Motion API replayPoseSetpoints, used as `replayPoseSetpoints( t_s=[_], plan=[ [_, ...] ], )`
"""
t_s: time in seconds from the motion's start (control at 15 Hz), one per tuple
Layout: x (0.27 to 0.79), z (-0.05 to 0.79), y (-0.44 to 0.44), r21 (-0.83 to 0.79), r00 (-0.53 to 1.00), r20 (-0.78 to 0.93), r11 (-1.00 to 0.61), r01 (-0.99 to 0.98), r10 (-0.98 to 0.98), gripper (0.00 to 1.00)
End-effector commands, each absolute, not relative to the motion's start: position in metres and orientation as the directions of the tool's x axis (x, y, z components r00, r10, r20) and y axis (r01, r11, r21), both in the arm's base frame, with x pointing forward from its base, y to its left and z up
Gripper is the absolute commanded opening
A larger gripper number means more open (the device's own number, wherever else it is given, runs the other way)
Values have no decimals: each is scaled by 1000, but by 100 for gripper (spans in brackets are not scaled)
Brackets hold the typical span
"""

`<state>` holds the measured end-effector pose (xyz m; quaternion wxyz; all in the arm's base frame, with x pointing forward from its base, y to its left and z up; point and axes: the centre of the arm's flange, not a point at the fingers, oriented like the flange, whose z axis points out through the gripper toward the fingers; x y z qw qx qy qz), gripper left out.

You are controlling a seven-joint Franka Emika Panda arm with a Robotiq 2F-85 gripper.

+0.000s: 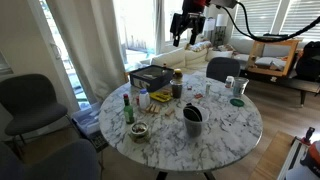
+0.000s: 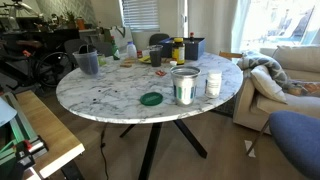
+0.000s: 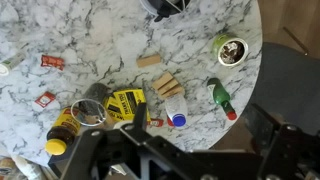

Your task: Pick up the yellow and brown bottle and move it to the right of the table near the metallic cup

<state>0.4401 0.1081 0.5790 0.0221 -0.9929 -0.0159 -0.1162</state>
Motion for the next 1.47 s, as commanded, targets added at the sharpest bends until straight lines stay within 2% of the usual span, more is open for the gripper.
replayPoseSetpoints(
  t_s=[0.0, 0.4, 0.73, 1.07, 1.13, 1.4],
  plan=[
    [440, 579, 108, -40, 973, 231, -999, 37, 26, 100],
    [445, 581, 98, -11, 965, 261, -1000, 25, 21, 100],
    [474, 595, -12, -28, 927, 321, -980, -197, -196, 100],
    [496, 589, -99, -169, 883, 218, -908, -384, -415, 100],
    [476, 590, -87, -123, 896, 271, -935, -332, -353, 100],
    [491, 582, -101, -151, 886, 242, -917, -369, -397, 100]
  ],
)
